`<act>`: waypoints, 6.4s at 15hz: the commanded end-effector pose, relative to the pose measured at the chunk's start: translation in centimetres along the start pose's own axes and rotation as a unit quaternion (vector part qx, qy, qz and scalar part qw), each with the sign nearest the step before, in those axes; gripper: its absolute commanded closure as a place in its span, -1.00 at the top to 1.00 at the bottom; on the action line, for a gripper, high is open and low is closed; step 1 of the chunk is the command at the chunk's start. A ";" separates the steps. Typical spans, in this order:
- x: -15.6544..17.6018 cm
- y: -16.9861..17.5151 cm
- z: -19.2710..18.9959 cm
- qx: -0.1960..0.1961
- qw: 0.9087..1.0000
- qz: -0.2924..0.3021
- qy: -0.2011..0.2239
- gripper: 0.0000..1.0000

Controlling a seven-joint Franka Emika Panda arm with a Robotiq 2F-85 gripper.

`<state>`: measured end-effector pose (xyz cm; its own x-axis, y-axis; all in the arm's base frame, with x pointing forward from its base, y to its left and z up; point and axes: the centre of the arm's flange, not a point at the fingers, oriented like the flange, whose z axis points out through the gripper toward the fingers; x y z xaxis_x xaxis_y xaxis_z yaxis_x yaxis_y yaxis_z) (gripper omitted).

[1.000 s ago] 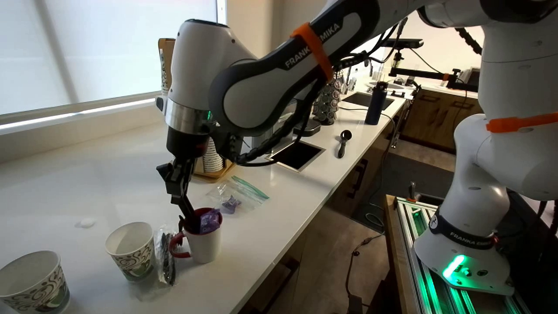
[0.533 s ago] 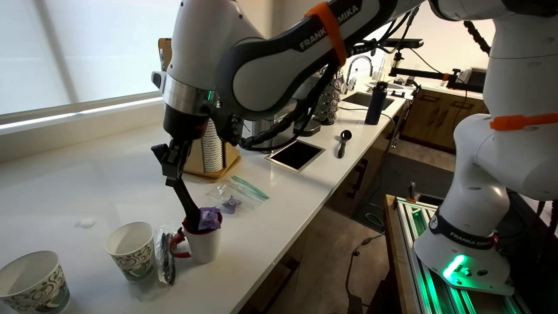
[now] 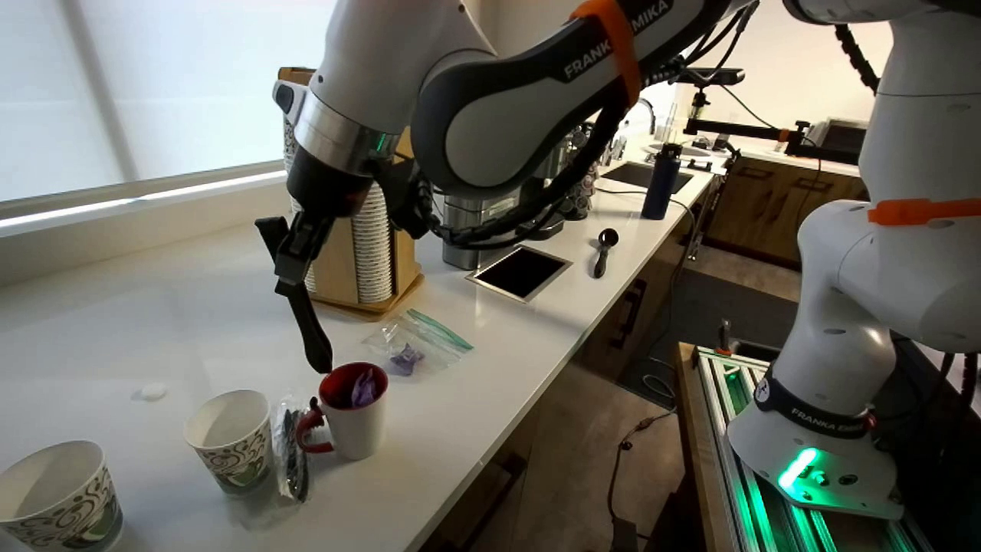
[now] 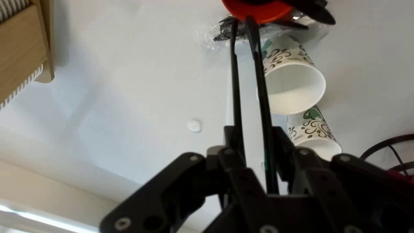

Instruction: Remove the tongs from the cup, then put the spoon in the middle cup

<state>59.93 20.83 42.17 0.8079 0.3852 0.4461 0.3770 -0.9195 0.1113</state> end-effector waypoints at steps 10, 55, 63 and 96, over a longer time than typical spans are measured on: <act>-3.0 3.5 -0.3 -0.097 0.983 0.155 -0.021 -0.85; 2.8 -1.8 5.2 -0.131 0.960 0.030 -0.244 1.00; 3.1 -7.2 6.2 -0.095 0.963 -0.074 -0.241 1.00; 1.3 -12.5 13.3 -0.225 0.901 -0.070 -0.363 -1.00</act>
<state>62.16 32.92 29.11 0.9068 0.3211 -0.2730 0.4198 -0.7453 0.5179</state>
